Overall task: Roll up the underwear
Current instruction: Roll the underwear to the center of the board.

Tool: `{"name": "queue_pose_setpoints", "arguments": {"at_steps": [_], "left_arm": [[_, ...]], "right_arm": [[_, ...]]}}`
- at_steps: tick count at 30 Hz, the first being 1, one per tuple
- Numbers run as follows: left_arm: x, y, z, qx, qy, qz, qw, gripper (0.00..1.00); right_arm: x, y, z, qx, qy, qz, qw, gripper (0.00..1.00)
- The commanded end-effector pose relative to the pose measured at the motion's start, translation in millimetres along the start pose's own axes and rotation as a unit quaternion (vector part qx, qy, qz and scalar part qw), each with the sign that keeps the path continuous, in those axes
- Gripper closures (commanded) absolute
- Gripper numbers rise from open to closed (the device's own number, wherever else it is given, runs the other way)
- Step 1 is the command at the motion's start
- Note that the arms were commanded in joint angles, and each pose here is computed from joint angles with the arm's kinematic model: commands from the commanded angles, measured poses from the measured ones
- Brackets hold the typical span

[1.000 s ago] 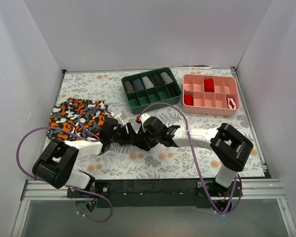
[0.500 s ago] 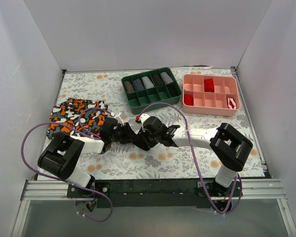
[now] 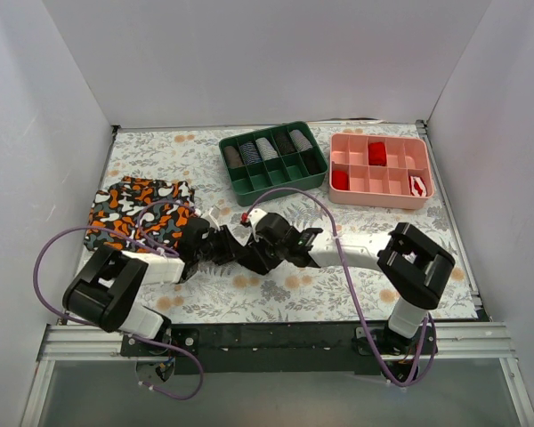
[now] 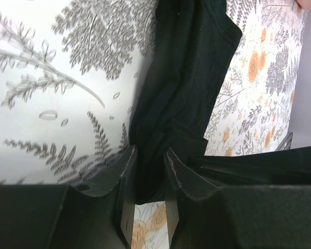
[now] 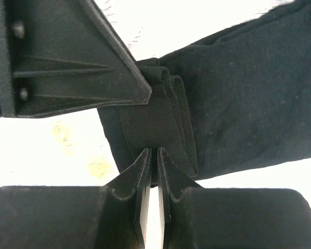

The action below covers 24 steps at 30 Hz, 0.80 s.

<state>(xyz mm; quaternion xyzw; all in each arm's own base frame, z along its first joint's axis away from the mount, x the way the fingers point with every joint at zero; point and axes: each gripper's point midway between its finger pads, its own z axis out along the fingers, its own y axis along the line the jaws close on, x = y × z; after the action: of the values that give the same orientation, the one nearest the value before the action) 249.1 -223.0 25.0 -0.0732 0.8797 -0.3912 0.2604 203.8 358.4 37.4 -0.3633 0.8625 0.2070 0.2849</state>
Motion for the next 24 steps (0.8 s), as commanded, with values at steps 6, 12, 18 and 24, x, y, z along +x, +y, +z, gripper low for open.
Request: {"name": "queue_pose_setpoints", "arguments": {"at_steps": [6,12,18,24], "left_arm": [[79,52,-40,-0.143,0.098,-0.062,0.983,1.00],[76,57,-44,-0.194,0.126,-0.051,0.972,1.00],[71,56,-41,-0.215,0.149,-0.040,0.964,1.00],[76,59,-43,-0.233,0.169,-0.045,0.957,1.00]], "right_arm": [[52,38,-3,-0.027,0.054,-0.041,0.997,0.77],[23,33,-28,0.001,-0.006,-0.084,0.996,0.67],[4,38,-58,0.013,-0.045,-0.147,0.988,0.57],[16,54,-63,0.022,-0.045,-0.209,0.977,0.52]]}}
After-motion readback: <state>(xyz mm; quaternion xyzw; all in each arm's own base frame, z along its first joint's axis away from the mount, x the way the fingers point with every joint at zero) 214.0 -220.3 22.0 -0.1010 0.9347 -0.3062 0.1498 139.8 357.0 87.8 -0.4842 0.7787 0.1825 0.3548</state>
